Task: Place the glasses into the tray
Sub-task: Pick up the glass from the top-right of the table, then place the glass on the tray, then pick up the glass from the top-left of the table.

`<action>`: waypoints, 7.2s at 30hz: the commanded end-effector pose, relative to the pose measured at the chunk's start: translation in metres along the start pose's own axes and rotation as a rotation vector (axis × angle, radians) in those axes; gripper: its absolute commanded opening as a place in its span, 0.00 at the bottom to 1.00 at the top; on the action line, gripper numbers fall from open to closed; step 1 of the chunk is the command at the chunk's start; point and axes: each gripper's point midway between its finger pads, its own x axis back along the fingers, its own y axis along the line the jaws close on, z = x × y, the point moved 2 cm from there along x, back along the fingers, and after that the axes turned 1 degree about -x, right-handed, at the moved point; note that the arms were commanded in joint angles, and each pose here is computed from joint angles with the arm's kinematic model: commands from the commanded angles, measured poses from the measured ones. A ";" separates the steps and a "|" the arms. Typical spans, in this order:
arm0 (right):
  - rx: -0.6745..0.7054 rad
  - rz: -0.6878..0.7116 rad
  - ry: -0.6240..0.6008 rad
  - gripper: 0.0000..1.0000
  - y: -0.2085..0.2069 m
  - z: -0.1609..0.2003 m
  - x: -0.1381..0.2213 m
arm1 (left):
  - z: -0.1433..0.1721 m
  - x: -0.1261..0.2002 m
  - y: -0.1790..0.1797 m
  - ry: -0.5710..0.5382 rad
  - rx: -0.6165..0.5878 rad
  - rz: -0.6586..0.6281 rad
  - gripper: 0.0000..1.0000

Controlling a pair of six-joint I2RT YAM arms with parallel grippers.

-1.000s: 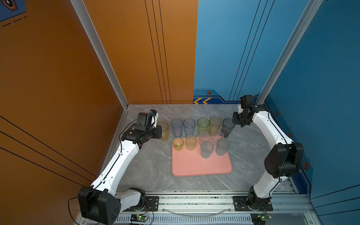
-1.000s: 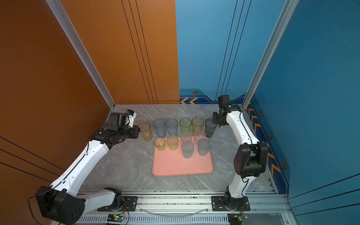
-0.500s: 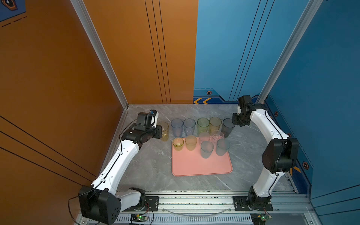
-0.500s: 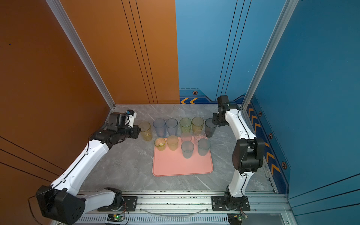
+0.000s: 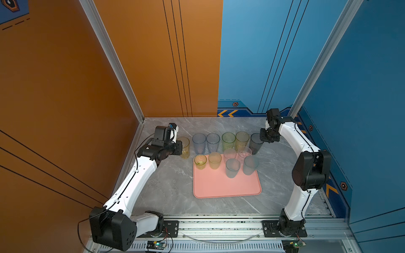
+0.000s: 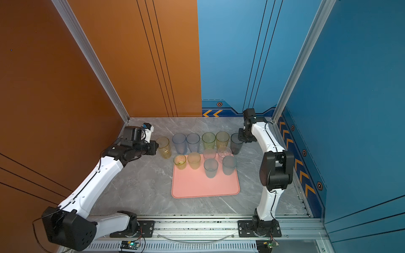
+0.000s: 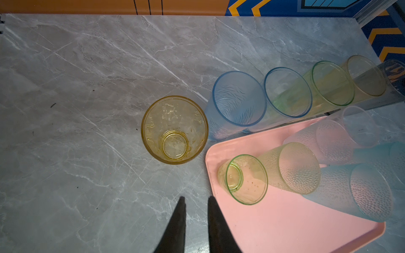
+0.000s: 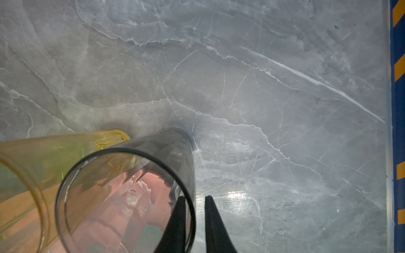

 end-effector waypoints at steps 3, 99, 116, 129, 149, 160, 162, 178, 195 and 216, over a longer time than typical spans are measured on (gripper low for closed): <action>0.014 0.010 0.025 0.11 -0.003 0.000 -0.003 | 0.002 -0.005 0.000 0.007 0.013 0.017 0.20; 0.764 -0.226 -0.012 0.00 0.235 0.182 0.065 | 0.009 -0.025 -0.003 0.084 -0.018 0.013 0.20; 0.733 -0.216 -0.004 0.00 0.230 0.170 0.051 | 0.009 -0.026 -0.002 0.086 -0.017 0.013 0.20; 0.726 -0.215 -0.002 0.00 0.231 0.166 0.047 | 0.008 -0.026 -0.002 0.086 -0.016 0.013 0.20; 0.709 -0.214 -0.018 0.00 0.233 0.161 0.044 | 0.007 -0.025 -0.002 0.083 -0.015 0.018 0.21; 0.710 -0.215 -0.012 0.01 0.232 0.161 0.043 | 0.006 -0.023 -0.002 0.078 -0.014 0.016 0.21; 0.711 -0.217 -0.011 0.04 0.232 0.162 0.044 | 0.006 -0.023 -0.002 0.079 -0.015 0.017 0.21; 0.699 -0.230 -0.025 0.19 0.229 0.161 0.055 | 0.005 -0.019 -0.001 0.070 -0.017 0.009 0.21; 0.640 -0.289 -0.232 0.40 0.206 0.136 0.133 | -0.004 -0.004 0.026 0.039 -0.050 -0.186 0.20; 0.488 -0.302 -0.354 0.41 0.146 0.116 0.161 | -0.022 -0.058 0.053 0.239 -0.008 -0.183 0.19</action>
